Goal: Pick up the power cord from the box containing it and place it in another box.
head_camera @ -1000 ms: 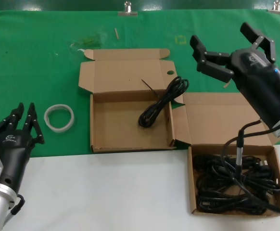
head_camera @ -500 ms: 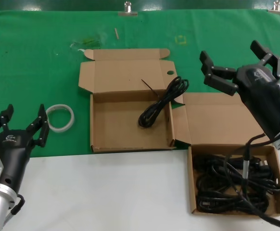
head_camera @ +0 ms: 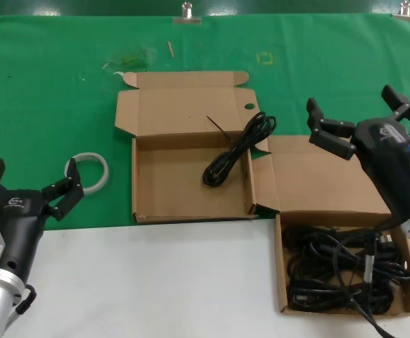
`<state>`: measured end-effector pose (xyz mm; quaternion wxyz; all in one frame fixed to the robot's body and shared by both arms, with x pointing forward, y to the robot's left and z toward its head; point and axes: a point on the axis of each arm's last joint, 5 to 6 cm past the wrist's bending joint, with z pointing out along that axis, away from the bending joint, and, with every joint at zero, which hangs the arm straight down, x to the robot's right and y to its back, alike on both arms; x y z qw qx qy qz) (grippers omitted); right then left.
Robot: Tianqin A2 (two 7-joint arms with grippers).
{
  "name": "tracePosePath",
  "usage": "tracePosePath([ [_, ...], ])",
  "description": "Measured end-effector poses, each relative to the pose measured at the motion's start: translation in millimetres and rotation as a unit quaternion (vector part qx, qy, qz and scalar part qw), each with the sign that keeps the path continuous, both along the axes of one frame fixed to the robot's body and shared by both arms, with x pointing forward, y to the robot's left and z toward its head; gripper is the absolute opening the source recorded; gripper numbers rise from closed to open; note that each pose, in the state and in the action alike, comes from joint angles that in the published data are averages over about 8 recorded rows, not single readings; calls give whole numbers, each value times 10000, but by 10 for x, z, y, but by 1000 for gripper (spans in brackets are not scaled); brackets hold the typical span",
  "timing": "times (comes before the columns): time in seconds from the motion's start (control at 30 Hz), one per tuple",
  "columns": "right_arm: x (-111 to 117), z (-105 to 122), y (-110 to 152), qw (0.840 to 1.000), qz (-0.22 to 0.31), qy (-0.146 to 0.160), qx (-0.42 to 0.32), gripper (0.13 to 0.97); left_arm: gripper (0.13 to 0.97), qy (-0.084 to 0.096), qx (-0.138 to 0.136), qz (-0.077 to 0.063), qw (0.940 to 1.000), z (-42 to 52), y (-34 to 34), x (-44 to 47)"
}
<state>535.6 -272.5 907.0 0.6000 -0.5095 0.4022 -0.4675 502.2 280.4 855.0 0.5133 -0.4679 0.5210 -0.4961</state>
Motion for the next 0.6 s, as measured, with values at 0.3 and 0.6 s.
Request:
tracePosePath([
  [0.3,-66,-146,-22,9993,-299,168,-115,965,832,0,2,0,10000,0,0,0],
  [0.6,-141,-291,-43,9974,-592,342,-243,965,929,0,1,0,10000,0,0,0],
])
